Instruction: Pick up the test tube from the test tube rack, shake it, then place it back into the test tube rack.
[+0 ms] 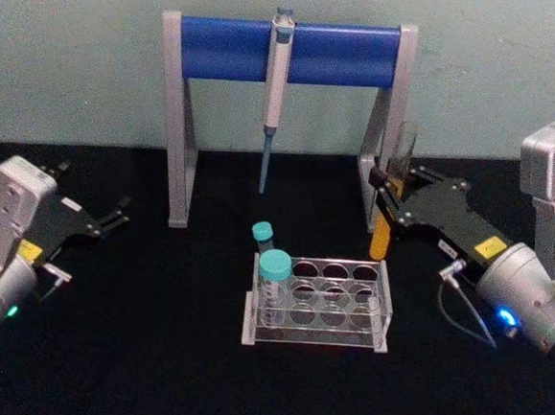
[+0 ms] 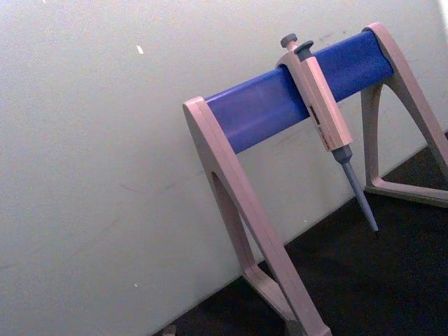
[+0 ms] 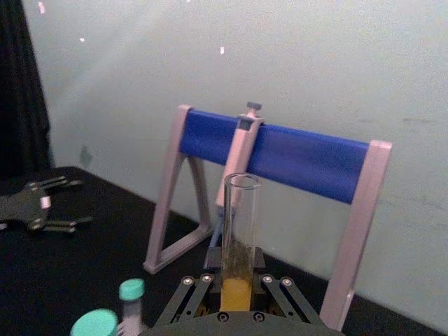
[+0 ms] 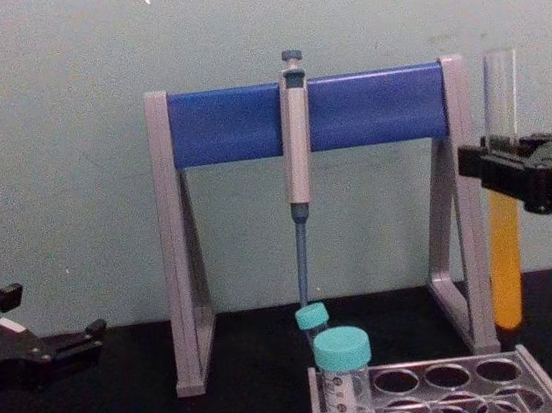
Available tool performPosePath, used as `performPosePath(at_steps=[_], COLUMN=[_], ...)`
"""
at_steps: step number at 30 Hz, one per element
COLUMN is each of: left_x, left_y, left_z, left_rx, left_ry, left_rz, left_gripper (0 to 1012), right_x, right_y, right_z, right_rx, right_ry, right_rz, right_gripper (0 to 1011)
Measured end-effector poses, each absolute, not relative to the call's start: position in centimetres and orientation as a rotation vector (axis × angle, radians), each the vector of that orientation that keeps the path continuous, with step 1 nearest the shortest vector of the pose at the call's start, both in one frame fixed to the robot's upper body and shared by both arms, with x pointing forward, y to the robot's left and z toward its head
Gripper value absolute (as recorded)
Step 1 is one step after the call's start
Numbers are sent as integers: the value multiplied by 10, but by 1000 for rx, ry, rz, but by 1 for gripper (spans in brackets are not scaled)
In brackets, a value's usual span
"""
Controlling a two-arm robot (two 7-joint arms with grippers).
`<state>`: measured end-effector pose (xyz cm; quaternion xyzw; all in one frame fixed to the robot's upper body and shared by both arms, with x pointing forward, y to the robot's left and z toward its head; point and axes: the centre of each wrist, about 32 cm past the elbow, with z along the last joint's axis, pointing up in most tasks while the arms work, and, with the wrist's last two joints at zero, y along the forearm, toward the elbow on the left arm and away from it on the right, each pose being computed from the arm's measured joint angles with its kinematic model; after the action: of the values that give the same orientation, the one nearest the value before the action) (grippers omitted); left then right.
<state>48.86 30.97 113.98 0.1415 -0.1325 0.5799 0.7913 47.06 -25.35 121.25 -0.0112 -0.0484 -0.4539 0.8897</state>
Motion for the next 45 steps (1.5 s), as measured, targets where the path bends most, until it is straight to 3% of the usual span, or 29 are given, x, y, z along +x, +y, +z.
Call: performPosePath(at_steps=[11,21,31,45], left_x=[489,489,489,489], left_y=[310,310,310,310], left_z=[1140,1140,1140,1140], left_rx=[304,304,304,304], left_ry=[-285,-285,-285,-285], left_rz=[1248,1248,1248,1248], left_gripper=[1001,1001,1001,1001], right_x=[458,473,497,498], right_y=[-248,-227,-220,-233], right_z=[1212,1207,1204,1204], right_rx=[-37,7,29,14], right_ry=[-73,-60,-77,-89], right_rz=[-823,-760,-816,-890], right_gripper=[229,229,229,229])
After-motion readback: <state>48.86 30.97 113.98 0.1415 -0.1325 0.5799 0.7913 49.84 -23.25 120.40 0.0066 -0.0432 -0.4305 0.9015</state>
